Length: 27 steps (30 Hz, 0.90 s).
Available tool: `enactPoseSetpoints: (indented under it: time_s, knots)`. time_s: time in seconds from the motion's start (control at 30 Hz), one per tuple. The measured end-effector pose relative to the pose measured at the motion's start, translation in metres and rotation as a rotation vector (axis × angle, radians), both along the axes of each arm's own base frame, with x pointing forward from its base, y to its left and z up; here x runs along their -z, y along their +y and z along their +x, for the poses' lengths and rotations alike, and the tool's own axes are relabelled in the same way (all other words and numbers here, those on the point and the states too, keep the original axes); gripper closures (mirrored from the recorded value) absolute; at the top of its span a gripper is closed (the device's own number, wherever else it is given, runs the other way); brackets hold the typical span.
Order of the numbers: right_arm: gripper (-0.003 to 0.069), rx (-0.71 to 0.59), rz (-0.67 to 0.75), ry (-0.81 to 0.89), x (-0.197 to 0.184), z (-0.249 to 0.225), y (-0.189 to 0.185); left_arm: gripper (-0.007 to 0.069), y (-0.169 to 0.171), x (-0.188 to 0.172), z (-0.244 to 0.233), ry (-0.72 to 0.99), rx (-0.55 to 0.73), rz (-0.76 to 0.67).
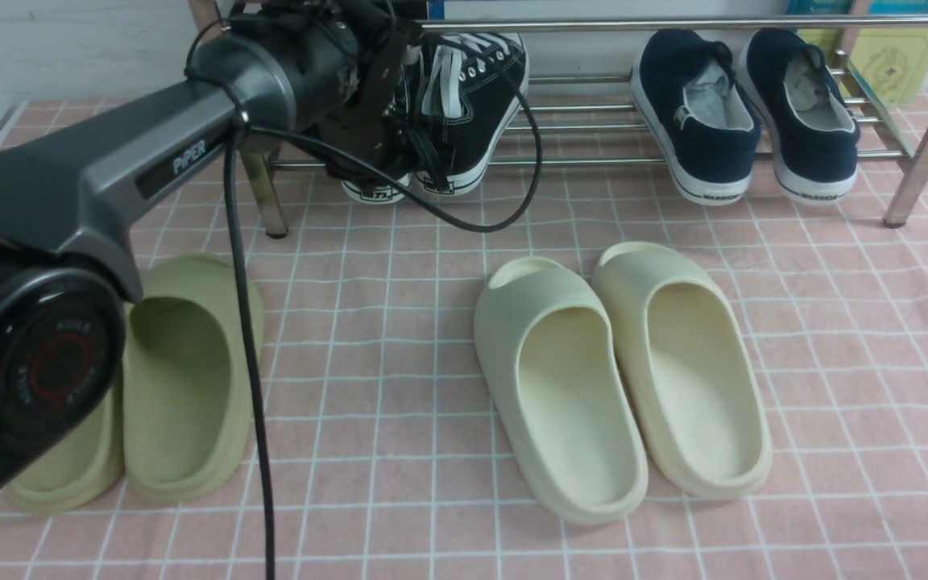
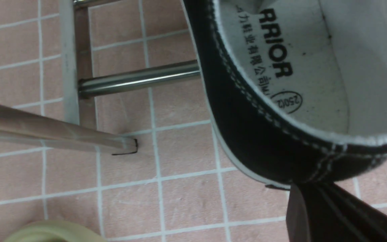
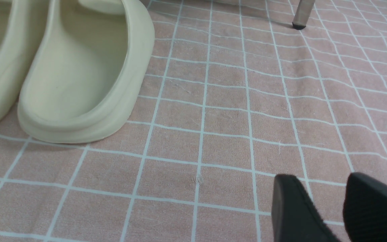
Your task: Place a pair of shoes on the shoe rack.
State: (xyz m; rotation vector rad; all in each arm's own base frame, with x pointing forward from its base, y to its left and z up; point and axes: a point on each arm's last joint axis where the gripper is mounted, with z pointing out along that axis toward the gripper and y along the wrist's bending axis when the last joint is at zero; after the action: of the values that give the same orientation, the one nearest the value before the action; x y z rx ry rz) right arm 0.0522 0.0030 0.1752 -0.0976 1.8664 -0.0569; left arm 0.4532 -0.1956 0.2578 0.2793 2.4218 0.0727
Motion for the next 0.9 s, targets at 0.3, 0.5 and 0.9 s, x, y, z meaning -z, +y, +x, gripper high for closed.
enactPoseSetpoints:
  time_s: [0.3, 0.5, 0.9]
  knots:
    - [0.0416, 0.000, 0.000, 0.000, 0.000, 0.000, 0.000, 0.0603, -0.019, -0.021, -0.013, -0.053, 0.052, -0.038]
    - [0.0416, 0.000, 0.000, 0.000, 0.000, 0.000, 0.000, 0.0603, -0.003, -0.062, -0.029, -0.095, 0.024, 0.007]
    - [0.0416, 0.000, 0.000, 0.000, 0.000, 0.000, 0.000, 0.0594, 0.049, -0.219, -0.146, -0.274, 0.198, -0.070]
